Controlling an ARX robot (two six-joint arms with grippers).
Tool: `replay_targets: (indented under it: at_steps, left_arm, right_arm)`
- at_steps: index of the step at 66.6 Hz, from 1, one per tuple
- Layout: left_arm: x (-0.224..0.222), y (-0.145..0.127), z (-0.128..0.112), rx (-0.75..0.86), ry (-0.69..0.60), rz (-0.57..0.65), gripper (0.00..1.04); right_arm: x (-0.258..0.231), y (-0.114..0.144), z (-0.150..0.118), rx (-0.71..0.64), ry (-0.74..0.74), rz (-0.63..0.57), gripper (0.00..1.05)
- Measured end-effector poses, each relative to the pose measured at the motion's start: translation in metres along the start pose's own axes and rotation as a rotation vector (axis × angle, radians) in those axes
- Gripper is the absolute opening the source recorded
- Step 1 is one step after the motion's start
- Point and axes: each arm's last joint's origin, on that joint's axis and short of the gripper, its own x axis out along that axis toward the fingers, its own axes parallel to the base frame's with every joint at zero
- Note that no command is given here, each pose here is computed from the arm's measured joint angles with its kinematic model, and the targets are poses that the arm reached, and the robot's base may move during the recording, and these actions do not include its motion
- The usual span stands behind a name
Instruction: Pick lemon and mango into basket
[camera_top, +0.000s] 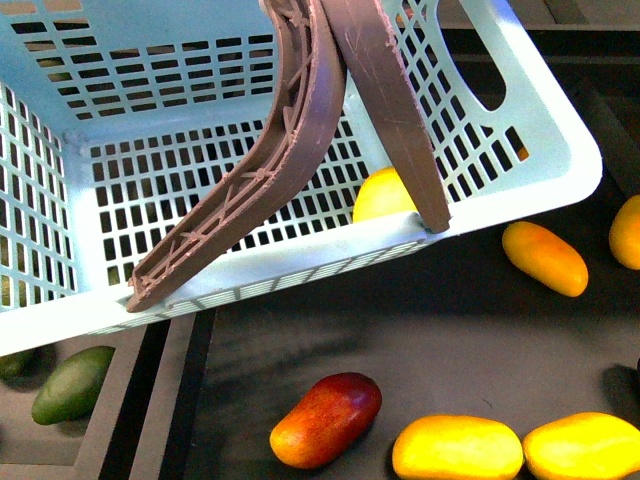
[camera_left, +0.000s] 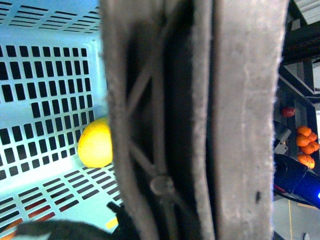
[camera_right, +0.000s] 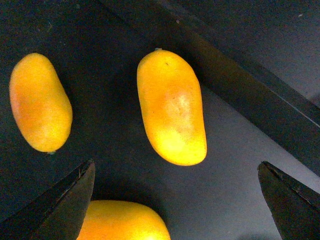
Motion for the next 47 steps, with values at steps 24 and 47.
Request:
replay_targets:
  at_steps: [24, 47]
  left_arm:
    - [0.0, 0.0, 0.0, 0.002, -0.008, 0.007, 0.14]
    - [0.0, 0.0, 0.0, 0.0, -0.003, 0.003, 0.14]
  right_arm:
    - [0.052, 0.006, 0.005, -0.01, 0.053, -0.015, 0.96]
    - [0.088, 0.019, 0.003, -0.014, 0.087, -0.011, 0.96]
